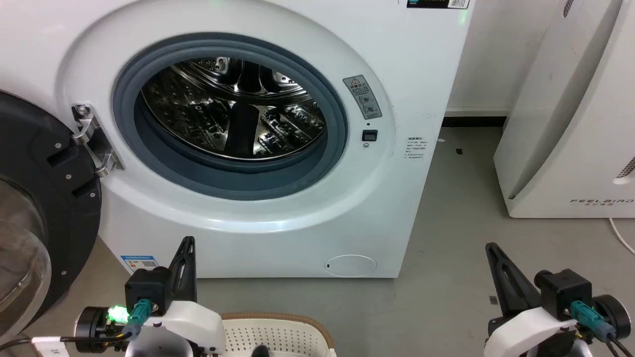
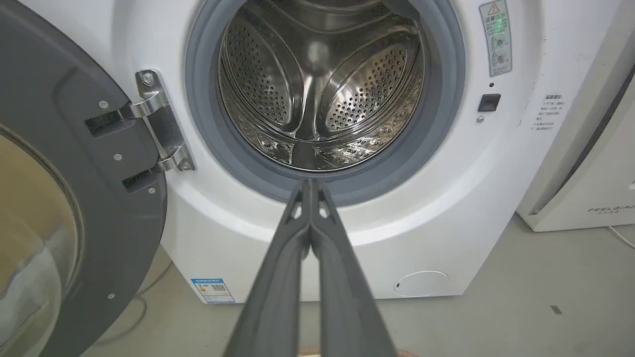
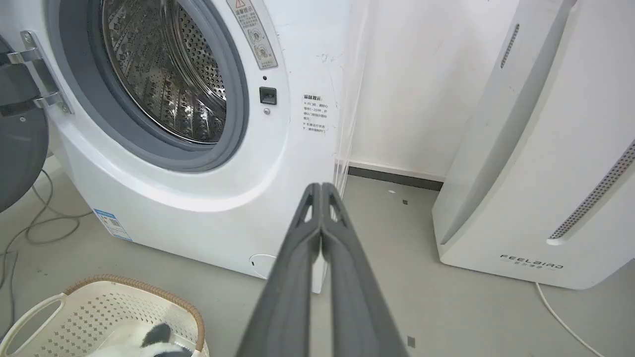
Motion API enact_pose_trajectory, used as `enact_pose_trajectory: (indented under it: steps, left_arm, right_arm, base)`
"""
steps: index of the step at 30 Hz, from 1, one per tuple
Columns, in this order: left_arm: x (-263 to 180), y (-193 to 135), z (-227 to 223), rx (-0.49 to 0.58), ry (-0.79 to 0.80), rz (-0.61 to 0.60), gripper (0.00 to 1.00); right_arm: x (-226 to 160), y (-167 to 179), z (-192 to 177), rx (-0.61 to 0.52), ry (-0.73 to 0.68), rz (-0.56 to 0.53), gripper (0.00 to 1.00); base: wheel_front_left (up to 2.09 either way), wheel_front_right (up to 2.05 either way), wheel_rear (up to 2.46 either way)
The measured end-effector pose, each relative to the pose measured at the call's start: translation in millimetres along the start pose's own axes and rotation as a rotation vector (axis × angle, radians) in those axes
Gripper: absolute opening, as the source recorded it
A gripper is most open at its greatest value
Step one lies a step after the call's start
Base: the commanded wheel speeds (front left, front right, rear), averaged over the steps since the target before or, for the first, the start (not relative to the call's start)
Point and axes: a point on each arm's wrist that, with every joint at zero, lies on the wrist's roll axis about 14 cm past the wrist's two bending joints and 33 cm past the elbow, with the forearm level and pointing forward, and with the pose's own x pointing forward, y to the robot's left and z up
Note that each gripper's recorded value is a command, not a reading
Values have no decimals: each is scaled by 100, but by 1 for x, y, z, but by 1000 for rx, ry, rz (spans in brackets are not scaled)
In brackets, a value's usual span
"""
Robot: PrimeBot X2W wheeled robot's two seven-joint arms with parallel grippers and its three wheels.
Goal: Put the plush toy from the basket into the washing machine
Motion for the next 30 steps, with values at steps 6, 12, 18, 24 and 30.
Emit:
enact_pose_trajectory:
  steps: [6,12,18,24,30]
  left_arm:
    - [0,0,0,0,0,0,0]
    - [0,0,0,0,0,0,0]
    - [0,0,0,0,0,0,0]
    - [0,0,0,0,0,0,0]
    - [0,0,0,0,1,1,100]
  right_arm:
    - [0,0,0,0,0,0,0]
    - [0,0,0,0,0,0,0]
    - [0,0,0,0,0,0,0]
    - [0,0,0,0,0,0,0]
    - [0,0,0,1,0,0,100]
  base:
    - [0,0,0]
    - [0,0,0]
    - [0,0,0]
    - [0,0,0]
    - [0,0,0]
